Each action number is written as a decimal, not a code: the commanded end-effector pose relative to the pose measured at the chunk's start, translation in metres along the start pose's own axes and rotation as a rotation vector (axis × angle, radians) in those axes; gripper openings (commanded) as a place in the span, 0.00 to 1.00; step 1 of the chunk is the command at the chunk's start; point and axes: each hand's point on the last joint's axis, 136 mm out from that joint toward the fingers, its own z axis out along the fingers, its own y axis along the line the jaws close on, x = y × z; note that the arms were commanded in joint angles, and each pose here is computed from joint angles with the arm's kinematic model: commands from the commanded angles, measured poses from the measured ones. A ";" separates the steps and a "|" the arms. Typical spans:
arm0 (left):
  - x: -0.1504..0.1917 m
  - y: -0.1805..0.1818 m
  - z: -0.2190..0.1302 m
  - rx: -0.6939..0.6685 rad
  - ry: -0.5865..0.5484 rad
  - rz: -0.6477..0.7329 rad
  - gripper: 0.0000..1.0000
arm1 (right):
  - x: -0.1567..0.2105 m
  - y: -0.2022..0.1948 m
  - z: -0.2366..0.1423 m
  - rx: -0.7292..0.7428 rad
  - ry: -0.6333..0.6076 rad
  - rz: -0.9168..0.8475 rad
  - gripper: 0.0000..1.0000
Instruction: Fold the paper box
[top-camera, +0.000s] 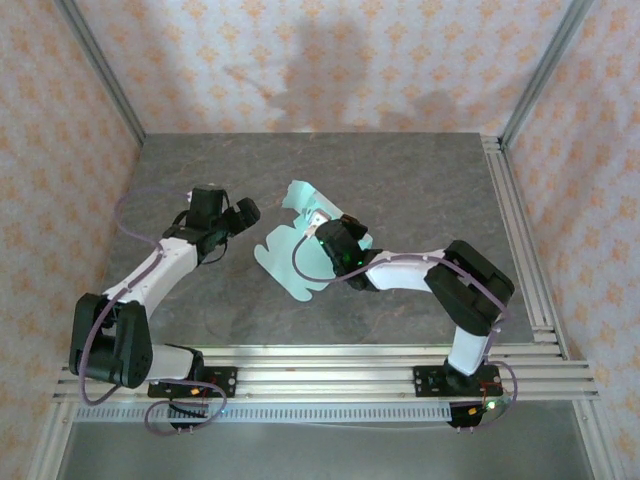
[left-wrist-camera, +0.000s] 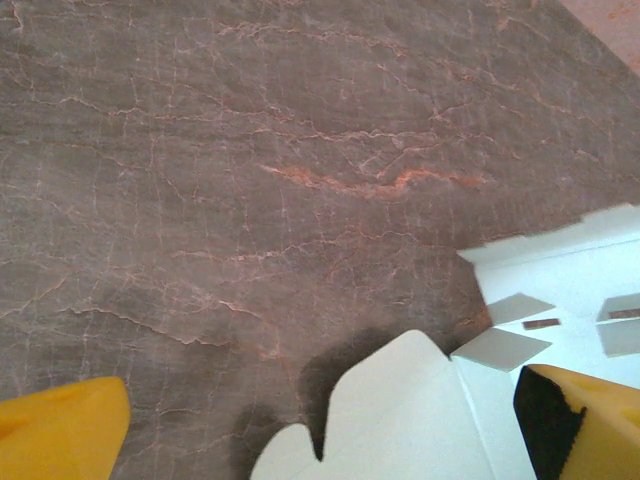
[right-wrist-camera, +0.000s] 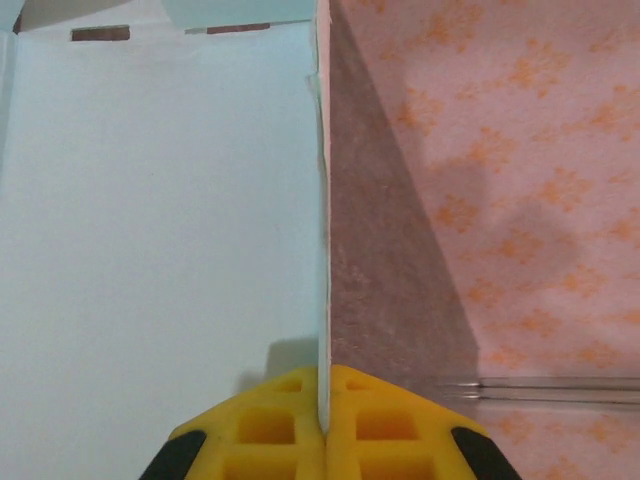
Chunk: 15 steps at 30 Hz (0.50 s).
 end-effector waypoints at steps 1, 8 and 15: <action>-0.021 -0.015 -0.001 0.046 -0.046 -0.021 1.00 | -0.004 -0.014 -0.003 0.116 0.002 -0.045 0.00; -0.026 -0.019 0.005 0.054 -0.047 -0.024 1.00 | -0.004 -0.002 -0.001 0.147 0.001 -0.142 0.00; -0.032 -0.024 0.016 0.047 -0.034 0.053 0.94 | -0.002 0.006 -0.001 0.143 -0.008 -0.186 0.00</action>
